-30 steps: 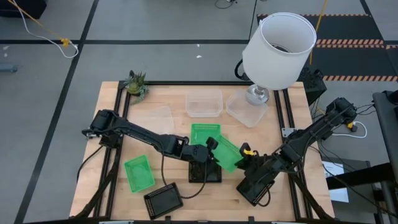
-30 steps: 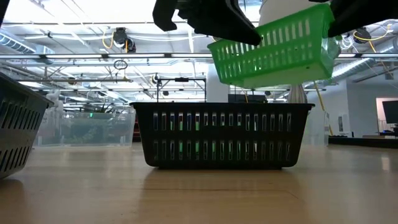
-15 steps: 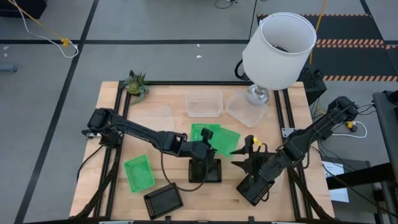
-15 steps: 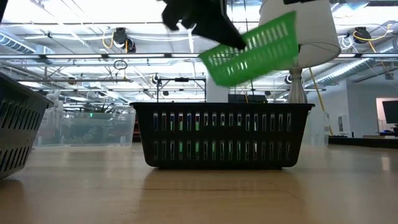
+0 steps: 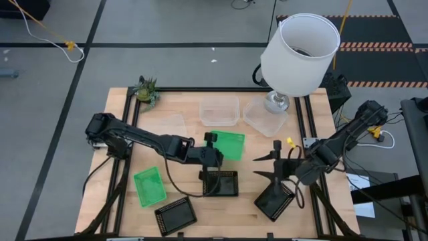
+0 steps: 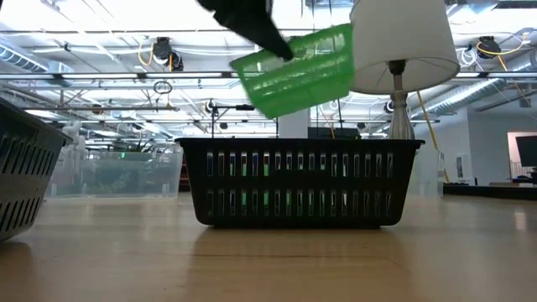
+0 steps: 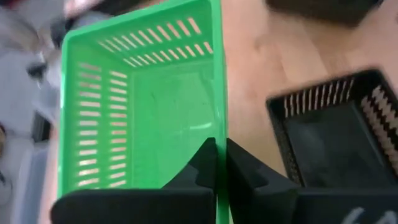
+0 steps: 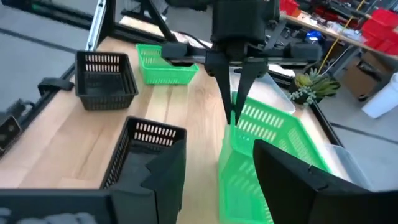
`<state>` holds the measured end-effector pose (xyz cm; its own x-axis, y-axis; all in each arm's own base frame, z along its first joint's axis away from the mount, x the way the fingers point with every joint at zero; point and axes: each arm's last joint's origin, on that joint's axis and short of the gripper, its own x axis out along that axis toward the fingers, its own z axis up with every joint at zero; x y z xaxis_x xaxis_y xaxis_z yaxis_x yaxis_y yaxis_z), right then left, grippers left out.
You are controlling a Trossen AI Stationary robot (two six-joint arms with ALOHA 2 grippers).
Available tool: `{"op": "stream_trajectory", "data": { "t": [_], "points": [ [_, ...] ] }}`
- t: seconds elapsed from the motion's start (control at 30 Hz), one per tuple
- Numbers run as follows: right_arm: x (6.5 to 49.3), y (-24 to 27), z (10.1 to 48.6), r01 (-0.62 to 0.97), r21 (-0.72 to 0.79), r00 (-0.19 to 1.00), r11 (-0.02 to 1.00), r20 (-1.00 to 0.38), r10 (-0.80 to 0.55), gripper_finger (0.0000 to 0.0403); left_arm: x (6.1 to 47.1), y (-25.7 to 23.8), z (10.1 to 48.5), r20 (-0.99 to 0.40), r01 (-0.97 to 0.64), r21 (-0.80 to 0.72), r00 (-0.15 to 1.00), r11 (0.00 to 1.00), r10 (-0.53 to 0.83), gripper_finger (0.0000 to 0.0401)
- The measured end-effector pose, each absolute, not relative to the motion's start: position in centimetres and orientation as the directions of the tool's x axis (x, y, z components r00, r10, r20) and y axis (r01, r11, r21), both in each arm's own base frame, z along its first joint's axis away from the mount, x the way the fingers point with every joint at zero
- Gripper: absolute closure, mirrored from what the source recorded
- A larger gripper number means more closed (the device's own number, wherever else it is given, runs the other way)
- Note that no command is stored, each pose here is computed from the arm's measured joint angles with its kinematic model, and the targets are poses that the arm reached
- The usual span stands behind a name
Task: Stack baskets by color
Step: Stack the right green bin on top of the middle green bin
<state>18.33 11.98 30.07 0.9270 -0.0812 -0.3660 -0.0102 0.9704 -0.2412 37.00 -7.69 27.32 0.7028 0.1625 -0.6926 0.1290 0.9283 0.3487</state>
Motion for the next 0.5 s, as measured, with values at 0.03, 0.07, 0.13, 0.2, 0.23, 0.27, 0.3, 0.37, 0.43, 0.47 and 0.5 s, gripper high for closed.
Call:
{"op": "stream_trajectory", "data": {
  "t": [0.03, 0.07, 0.13, 0.2, 0.23, 0.27, 0.3, 0.37, 0.43, 0.47, 0.5],
  "points": [
    [18.2, 12.0, 30.1, -0.013, -0.239, 0.925, 0.971, -0.373, -0.079, 0.0218, 37.1, -7.6, 27.4, -0.689, 0.115, 0.341, 0.705, 0.933, 0.165, 0.0379],
    [17.9, 11.9, 30.0, -0.018, -0.236, 0.920, 0.972, -0.384, -0.076, 0.0218, 37.2, -7.4, 27.4, -0.681, 0.101, 0.334, 0.713, 0.937, 0.166, 0.0376],
    [17.4, 11.9, 29.8, -0.026, -0.223, 0.910, 0.974, -0.409, -0.069, 0.0218, 37.2, -7.2, 27.5, -0.680, 0.084, 0.324, 0.713, 0.942, 0.171, 0.0376],
    [16.7, 11.8, 29.6, -0.032, -0.216, 0.895, 0.976, -0.441, -0.068, 0.0218, 37.3, -7.0, 27.5, -0.674, 0.068, 0.316, 0.718, 0.946, 0.173, 0.0385],
    [16.4, 11.7, 29.6, -0.032, -0.209, 0.889, 0.977, -0.452, -0.068, 0.0218, 37.3, -6.9, 27.5, -0.675, 0.065, 0.314, 0.716, 0.947, 0.175, 0.0390],
    [16.2, 11.6, 29.5, -0.029, -0.205, 0.883, 0.978, -0.464, -0.071, 0.0219, 37.3, -6.9, 27.5, -0.676, 0.062, 0.313, 0.716, 0.948, 0.176, 0.0392],
    [16.0, 11.5, 29.4, -0.026, -0.201, 0.877, 0.979, -0.475, -0.074, 0.0221, 37.4, -6.8, 27.5, -0.675, 0.055, 0.310, 0.716, 0.949, 0.179, 0.0393],
    [15.8, 11.3, 29.3, -0.016, -0.195, 0.868, 0.981, -0.490, -0.084, 0.0226, 37.4, -6.7, 27.5, -0.669, 0.026, 0.319, 0.714, 0.947, 0.205, 0.0388],
    [15.6, 11.2, 29.2, -0.011, -0.197, 0.858, 0.980, -0.506, -0.092, 0.0233, 37.4, -6.6, 27.8, -0.662, -0.010, 0.332, 0.710, 0.943, 0.241, 0.0381],
    [15.5, 11.1, 29.1, -0.009, -0.200, 0.852, 0.980, -0.515, -0.098, 0.0237, 37.4, -6.5, 27.9, -0.657, -0.027, 0.334, 0.710, 0.942, 0.253, 0.0380],
    [15.5, 11.0, 29.0, -0.005, -0.202, 0.848, 0.979, -0.520, -0.103, 0.0241, 37.4, -6.5, 28.1, -0.652, -0.041, 0.330, 0.712, 0.943, 0.259, 0.0381]
  ]
}}
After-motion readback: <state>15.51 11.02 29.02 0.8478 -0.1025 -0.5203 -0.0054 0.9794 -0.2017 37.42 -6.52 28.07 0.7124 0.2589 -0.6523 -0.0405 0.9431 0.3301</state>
